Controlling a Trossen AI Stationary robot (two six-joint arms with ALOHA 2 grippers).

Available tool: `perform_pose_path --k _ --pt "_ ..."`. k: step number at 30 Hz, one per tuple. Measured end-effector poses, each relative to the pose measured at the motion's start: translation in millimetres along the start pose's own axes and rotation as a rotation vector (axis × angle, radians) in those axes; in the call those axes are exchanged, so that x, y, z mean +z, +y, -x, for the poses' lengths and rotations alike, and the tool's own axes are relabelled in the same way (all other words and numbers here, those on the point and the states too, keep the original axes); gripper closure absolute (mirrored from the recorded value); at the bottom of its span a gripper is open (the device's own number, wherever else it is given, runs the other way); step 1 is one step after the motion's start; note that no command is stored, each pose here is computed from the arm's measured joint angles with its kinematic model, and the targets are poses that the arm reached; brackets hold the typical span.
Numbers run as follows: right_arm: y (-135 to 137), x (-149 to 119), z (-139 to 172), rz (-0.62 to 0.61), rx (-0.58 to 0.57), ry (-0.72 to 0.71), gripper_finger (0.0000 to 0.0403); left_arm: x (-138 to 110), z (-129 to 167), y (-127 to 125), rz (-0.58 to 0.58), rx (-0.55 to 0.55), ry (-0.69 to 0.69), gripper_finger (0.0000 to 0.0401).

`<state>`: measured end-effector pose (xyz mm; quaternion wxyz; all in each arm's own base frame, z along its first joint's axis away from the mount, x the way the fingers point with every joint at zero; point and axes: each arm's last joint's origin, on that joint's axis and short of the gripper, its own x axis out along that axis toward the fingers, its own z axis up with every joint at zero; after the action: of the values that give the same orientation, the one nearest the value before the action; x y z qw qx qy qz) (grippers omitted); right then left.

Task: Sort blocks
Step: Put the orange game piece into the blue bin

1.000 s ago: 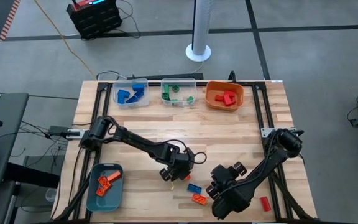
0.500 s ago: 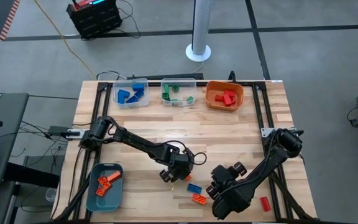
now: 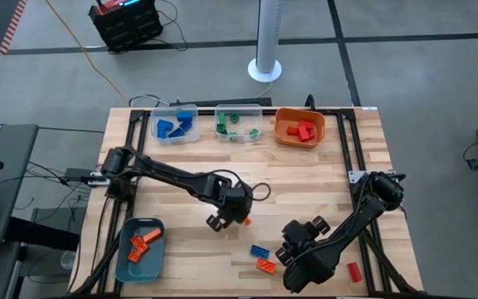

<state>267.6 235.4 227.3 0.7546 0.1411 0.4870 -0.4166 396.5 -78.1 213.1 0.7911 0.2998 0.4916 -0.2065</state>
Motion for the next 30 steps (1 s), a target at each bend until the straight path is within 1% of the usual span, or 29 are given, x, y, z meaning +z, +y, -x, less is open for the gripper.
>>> perform_pose_path --k 2,4,7,10,12,14,18,20,23,30 --pt "-2.1 -1.6 1.0 0.014 -0.016 -0.003 0.0159 -4.8 10.0 -0.7 0.035 -0.034 0.011 0.0299" --pt "-6.9 -2.9 2.2 0.027 -0.058 -0.009 0.0159 -10.2 16.0 -4.5 0.067 -0.069 0.037 0.0299" --pt "-12.8 -8.3 -2.5 0.036 -0.112 -0.021 0.0159 -18.3 24.5 -13.0 0.117 -0.126 0.124 0.03" --pt "-18.6 -14.4 -13.5 0.063 -0.143 -0.026 0.0159 -24.5 36.7 -25.6 0.151 -0.182 0.223 0.03" --pt "-21.9 -13.8 -23.4 0.059 -0.176 -0.025 0.0159 -27.4 43.2 -34.4 0.171 -0.214 0.284 0.03" --pt "-25.0 -10.7 -34.3 0.053 -0.218 -0.025 0.0159 -28.6 50.4 -41.1 0.192 -0.228 0.319 0.03" --pt "-26.0 -0.3 -55.8 0.026 -0.231 -0.081 0.0159 -31.1 68.7 -51.6 0.25 -0.234 0.367 0.03" --pt "-23.3 5.9 -67.1 0.022 -0.205 -0.115 0.0159 -30.9 79.9 -56.2 0.29 -0.225 0.362 0.03" --pt "-22.3 16.0 -82.6 0.047 -0.199 -0.137 0.0159 -32.2 100.8 -63.1 0.385 -0.203 0.349 0.03" --pt "-31.0 44.3 -106.3 0.164 -0.281 -0.091 0.0159 -31.0 143.8 -88.7 0.605 -0.169 0.281 0.03"
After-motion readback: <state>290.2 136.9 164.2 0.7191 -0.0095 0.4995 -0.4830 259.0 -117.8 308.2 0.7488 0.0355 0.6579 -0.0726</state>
